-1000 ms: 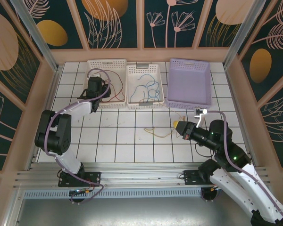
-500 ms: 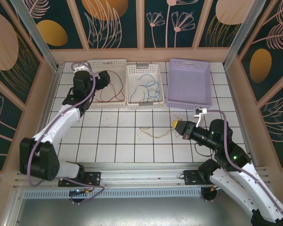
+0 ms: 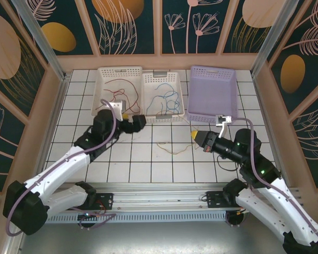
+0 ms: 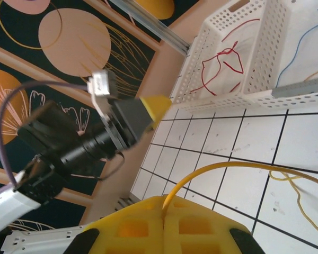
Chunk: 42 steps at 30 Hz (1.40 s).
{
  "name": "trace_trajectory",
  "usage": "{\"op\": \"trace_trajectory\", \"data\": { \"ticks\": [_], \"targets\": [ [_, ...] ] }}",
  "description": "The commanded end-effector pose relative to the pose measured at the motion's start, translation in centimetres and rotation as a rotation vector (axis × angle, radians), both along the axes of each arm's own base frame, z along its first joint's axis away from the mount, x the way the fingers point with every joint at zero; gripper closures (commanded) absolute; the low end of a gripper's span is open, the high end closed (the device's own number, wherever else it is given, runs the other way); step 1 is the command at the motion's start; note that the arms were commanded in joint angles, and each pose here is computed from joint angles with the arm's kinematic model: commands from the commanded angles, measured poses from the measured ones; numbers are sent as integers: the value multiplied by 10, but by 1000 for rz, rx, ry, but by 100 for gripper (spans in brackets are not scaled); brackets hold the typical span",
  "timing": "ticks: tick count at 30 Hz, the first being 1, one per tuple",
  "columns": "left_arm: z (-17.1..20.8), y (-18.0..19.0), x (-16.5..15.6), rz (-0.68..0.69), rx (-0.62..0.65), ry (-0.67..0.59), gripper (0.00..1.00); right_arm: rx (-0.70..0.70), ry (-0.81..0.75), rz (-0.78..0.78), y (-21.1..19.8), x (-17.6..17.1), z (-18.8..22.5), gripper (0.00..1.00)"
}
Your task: Untangle the cables
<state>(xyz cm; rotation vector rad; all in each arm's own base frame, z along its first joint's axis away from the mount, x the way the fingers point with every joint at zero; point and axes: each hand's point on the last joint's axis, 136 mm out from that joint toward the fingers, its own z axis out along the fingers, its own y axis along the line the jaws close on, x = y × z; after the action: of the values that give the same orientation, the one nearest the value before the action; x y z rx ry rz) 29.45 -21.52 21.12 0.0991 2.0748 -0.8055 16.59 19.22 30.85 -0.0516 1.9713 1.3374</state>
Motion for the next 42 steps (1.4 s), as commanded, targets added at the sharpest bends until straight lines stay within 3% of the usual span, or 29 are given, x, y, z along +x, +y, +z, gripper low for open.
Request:
{"op": "trace_trajectory", "data": {
  "ticks": [1, 6, 11, 27, 42],
  "targets": [
    [-25, -12, -12, -55, 34, 0, 1, 53, -64, 31, 4, -4, 28, 100],
    [-54, -36, -26, -120, 52, 21, 2, 60, -60, 40, 7, -3, 30, 100],
    [-76, -68, -38, -186, 180, 8, 1, 66, -63, 43, 8, -4, 33, 100],
    [-103, -148, -50, -364, 423, -59, 1, 84, -65, 69, 13, -8, 36, 100],
    [-120, -184, -69, -504, 413, -45, 1, 80, -66, 74, 17, -9, 34, 100]
  ]
}}
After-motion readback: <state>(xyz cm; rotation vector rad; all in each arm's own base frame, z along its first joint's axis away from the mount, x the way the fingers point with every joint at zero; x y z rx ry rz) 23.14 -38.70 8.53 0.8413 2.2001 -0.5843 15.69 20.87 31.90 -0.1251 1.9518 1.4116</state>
